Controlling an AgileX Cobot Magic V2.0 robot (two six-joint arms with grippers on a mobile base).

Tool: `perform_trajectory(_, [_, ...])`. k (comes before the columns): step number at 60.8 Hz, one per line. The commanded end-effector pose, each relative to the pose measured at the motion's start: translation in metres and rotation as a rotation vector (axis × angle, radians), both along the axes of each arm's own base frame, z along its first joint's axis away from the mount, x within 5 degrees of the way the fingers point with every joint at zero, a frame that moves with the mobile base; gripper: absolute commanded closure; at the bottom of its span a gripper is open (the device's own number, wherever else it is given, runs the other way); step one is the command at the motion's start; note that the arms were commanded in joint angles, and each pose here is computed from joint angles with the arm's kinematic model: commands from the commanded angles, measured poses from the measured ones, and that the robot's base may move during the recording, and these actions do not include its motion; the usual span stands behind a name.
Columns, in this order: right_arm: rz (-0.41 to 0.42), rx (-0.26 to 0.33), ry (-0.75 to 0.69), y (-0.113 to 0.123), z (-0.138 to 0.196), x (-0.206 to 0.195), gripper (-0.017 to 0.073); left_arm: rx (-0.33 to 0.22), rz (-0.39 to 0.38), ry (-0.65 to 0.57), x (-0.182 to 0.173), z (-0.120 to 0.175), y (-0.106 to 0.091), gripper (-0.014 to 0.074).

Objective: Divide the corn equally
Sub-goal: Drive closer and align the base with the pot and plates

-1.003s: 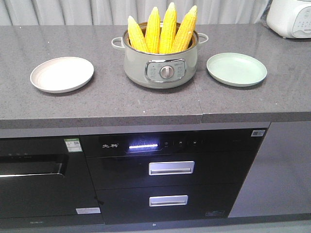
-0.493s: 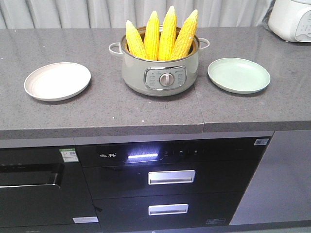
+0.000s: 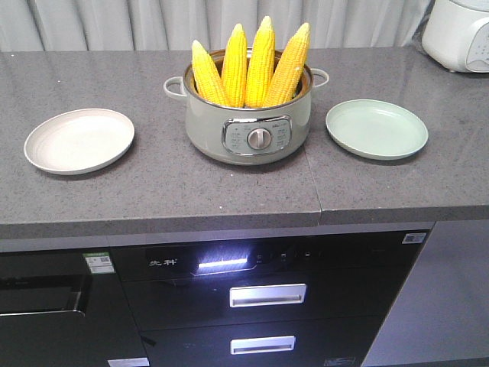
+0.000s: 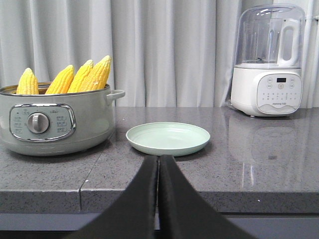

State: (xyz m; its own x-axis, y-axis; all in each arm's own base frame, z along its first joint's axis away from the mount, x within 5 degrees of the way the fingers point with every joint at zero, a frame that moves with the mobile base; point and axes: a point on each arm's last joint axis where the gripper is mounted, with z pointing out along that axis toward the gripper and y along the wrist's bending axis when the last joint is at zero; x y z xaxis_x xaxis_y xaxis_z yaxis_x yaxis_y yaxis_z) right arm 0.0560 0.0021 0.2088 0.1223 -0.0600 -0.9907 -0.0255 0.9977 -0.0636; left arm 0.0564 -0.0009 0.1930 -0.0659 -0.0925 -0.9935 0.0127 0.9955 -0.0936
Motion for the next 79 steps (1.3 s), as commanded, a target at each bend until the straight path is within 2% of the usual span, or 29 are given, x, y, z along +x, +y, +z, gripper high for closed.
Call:
perform_trajectory(1, [0.009, -0.012, -0.063, 0.0010, 0.0008, -0.0008, 0.0564, -0.014, -0.002, -0.107, -0.0020, 0.0148, -0.0001, 0.0600])
perform_trajectory(79, [0.009, -0.012, -0.063, 0.0010, 0.0008, -0.0008, 0.0564, -0.014, -0.002, -0.107, -0.0020, 0.0148, -0.0001, 0.0600])
